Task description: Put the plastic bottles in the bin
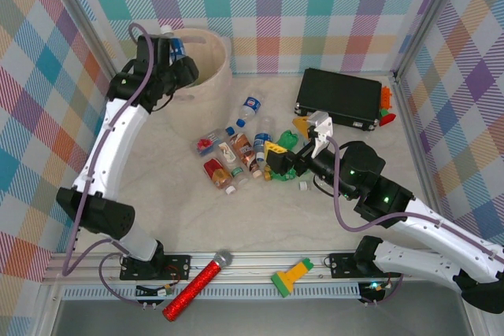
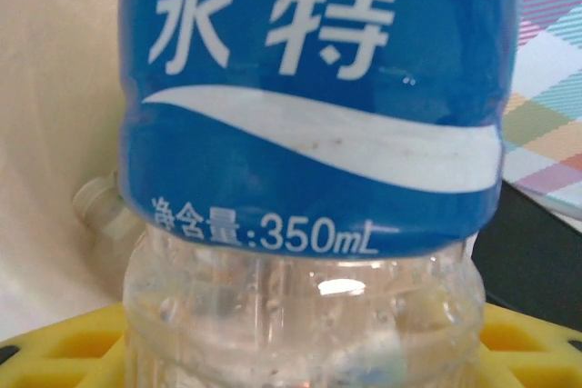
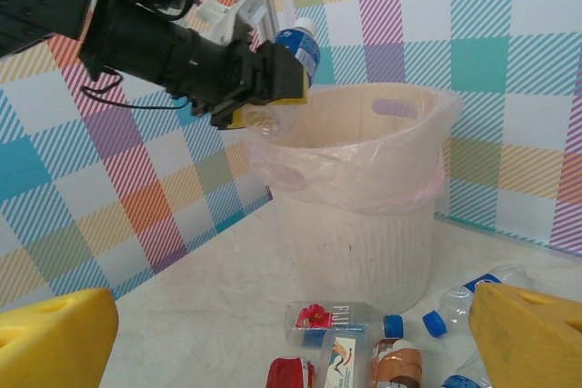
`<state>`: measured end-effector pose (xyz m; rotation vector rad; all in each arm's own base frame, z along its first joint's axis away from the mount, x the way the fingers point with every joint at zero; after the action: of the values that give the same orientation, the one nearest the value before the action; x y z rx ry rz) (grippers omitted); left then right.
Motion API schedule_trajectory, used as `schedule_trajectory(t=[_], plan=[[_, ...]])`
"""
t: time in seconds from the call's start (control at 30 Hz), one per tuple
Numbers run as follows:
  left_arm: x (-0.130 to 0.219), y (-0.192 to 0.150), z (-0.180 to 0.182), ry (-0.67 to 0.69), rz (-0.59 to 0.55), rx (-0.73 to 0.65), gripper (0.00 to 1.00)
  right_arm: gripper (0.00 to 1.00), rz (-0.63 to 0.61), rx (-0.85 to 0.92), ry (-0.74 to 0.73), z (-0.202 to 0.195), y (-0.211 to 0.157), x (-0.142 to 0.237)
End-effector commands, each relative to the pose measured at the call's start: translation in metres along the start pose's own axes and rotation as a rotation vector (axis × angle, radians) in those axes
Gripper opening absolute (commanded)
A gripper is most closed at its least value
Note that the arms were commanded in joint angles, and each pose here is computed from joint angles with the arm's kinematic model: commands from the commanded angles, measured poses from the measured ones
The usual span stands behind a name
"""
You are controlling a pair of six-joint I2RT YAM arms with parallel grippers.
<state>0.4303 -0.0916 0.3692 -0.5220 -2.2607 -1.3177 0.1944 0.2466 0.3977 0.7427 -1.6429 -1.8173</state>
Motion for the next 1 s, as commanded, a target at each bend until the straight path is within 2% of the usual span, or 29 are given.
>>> schedule_trajectory(t=[0.0,0.5,0.97], plan=[[-0.008,0.019,-0.014,-0.025,-0.038,-0.04,0.6,0.99,-0.04,0.009,-0.007,0.0,0.018,0.005],[-0.067,0.037,-0.015,0.051,-0.069,-0.05,0.6,0.99,-0.047,0.045,-0.036,-0.005,0.024,0.013],[-0.107,0.027,-0.01,0.1,-0.014,-0.065,0.6,0.99,-0.041,0.051,-0.049,-0.008,0.025,0.018]])
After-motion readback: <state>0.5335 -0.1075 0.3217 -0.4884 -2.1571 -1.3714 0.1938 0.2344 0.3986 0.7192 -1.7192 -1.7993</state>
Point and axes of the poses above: each hand's point on the last joint's axis, 136 mm out from that joint toward the fingers, its own x axis back along the fingers, its own z axis along the line the jaws close on, y = z × x, the point moved 1 cm from there along x, back along the fingers, and after that the axes turned 5 degrees about x, right-handed, at the moved point
